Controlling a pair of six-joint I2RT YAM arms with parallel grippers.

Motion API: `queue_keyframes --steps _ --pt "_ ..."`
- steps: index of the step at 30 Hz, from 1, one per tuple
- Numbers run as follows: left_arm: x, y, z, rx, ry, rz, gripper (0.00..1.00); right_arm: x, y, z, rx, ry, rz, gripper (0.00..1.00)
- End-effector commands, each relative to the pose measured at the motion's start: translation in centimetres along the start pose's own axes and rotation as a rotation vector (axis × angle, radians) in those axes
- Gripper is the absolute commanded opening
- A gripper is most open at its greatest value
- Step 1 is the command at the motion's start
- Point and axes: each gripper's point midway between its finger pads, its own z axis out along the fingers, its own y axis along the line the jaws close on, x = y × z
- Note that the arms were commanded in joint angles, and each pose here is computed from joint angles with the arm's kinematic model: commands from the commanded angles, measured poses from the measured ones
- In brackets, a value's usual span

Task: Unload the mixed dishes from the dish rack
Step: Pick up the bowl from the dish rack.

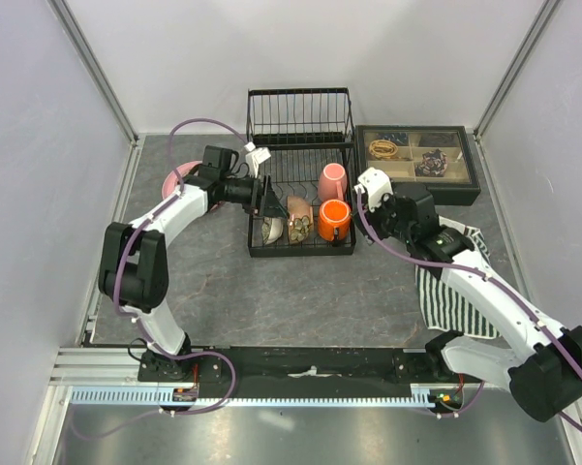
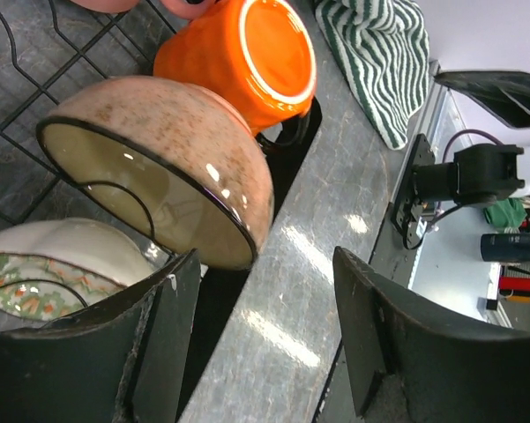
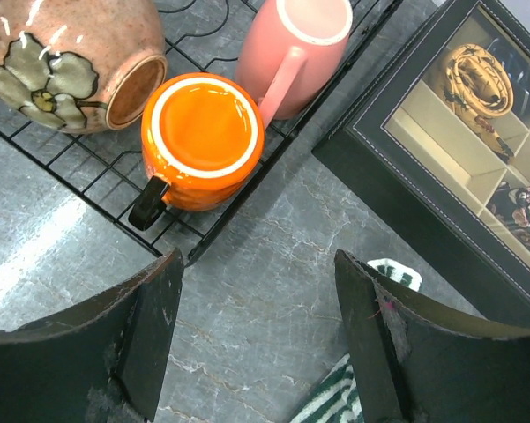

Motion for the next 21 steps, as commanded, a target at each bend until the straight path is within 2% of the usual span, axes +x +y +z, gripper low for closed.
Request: queue_keyframes --steps 1,10,21 --pt "-1.7 0.5 1.2 -0.019 -0.037 0.014 0.67 -1.3 0.0 -0.7 -0.003 -0.069 -0.005 0.77" --pt "-1.7 1.4 2.9 -0.015 -0.038 -0.013 0.64 -0.4 0.1 -0.3 -0.006 -0.053 -0.006 0.77" --pt "-1.2 2.3 3.8 -0.016 -0.072 -0.067 0.41 0.2 -0.1 -0.1 -0.008 -0.039 0.008 0.77"
